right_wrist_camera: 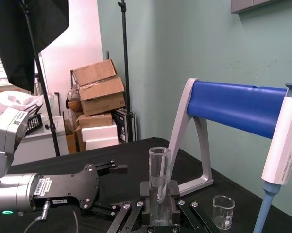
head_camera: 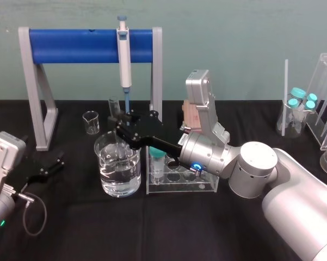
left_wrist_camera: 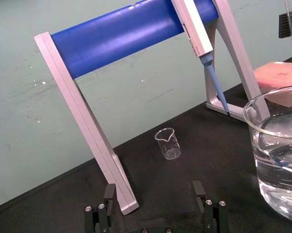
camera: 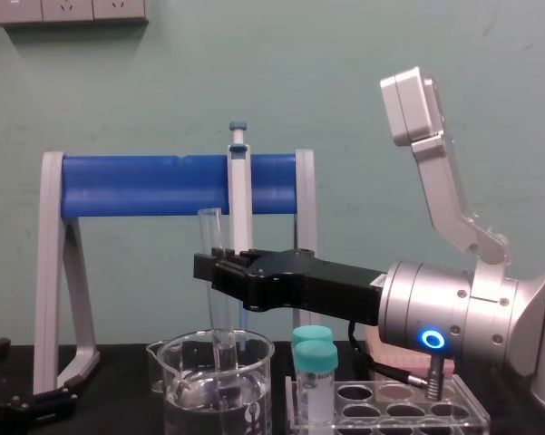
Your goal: Hold the test tube with one hand and immerse one end into the beaker, then return it to the test tube rack.
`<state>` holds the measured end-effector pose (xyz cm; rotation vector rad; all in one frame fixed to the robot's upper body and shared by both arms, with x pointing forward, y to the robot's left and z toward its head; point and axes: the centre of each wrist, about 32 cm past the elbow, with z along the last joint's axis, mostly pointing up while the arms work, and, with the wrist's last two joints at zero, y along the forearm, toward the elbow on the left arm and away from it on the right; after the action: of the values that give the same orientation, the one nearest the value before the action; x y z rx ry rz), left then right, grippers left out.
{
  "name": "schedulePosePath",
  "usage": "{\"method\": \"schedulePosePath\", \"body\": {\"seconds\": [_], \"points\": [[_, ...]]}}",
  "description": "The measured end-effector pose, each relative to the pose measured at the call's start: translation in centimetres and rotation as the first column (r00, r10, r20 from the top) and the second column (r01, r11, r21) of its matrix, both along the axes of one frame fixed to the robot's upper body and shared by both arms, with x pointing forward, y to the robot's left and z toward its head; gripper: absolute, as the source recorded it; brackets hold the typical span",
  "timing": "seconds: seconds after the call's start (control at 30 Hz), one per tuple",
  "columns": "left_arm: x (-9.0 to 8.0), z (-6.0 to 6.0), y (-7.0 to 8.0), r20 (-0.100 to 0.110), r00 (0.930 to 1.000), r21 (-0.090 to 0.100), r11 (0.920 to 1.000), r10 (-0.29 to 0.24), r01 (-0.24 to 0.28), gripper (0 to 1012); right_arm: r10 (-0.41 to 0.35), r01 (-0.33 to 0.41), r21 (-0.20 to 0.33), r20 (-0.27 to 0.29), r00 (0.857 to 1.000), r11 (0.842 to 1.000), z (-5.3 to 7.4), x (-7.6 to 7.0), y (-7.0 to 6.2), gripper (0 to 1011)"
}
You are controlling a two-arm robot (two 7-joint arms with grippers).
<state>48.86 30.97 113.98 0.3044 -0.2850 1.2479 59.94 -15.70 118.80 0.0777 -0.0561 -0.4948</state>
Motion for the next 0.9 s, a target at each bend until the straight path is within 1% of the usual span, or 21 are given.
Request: {"method": "schedulePosePath", "body": {"seconds": [0.9], "points": [[0.0, 0.0, 0.0, 0.0, 1.0, 0.0, 1.0, 0.0, 0.0, 1000, -0.002, 0.002, 0.0, 0.001, 1.0, 1.0, -0.11, 0.07, 0.0, 224]]}}
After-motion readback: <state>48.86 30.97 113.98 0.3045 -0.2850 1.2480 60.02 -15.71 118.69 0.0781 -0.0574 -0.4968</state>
